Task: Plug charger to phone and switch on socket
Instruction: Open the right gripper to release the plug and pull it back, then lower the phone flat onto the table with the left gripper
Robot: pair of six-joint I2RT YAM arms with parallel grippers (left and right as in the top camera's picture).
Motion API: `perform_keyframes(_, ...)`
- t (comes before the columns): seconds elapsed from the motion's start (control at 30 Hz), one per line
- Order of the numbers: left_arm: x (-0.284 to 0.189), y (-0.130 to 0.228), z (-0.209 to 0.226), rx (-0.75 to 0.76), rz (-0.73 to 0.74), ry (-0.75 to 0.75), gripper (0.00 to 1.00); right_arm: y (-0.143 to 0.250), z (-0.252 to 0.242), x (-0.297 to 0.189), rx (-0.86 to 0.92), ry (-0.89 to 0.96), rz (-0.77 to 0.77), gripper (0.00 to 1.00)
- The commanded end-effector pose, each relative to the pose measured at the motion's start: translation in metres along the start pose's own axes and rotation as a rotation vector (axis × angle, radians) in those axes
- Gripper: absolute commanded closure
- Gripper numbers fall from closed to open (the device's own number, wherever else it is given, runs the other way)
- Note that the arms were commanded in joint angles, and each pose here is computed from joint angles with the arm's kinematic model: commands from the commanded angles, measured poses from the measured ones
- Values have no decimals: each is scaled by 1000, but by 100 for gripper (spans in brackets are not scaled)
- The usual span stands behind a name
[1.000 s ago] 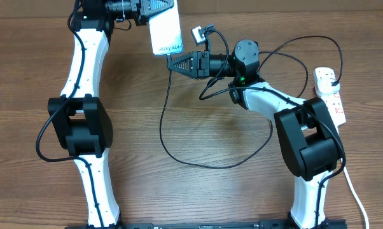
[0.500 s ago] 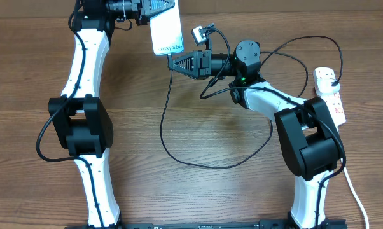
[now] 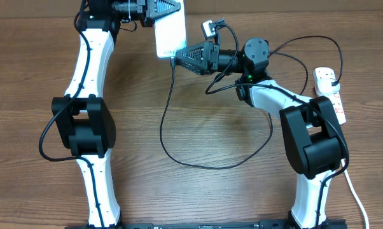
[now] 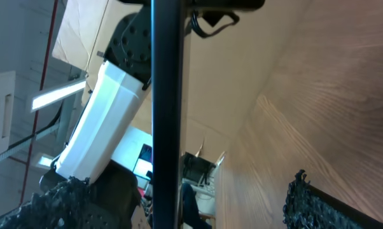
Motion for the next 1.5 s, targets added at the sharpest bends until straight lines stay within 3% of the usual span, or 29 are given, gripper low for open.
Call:
perform_keyframes(0.0,-6,-4,-13,42,5,13,96,2,8,0,-25,-10,34,0)
perform_keyframes(0.53,-16,-5,-11,28,-10,3,96,-2,-4,-30,23,34,97,0)
perform_keyframes(0.93,-15,-7,-9,29,-25,-13,96,-6,-49,-72,239,152,61,0)
perform_keyframes(1.27,-15,-9,-7,33,-35,-24,96,5,-94,-88,366,368,-64,2)
perform_keyframes(1.47,-15,-9,-7,37,-41,-31,96,14,-91,-105,343,583,-136,2)
Point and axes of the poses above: each gripper's point midway between its finger pads, its own x axis out along the fingers, its own z axis along the line the jaws close on, y = z × x, the point moved 5 cm from there along -x, back along the fingers, and after that the axes turned 10 degrees about x, right-handed, at the moved point
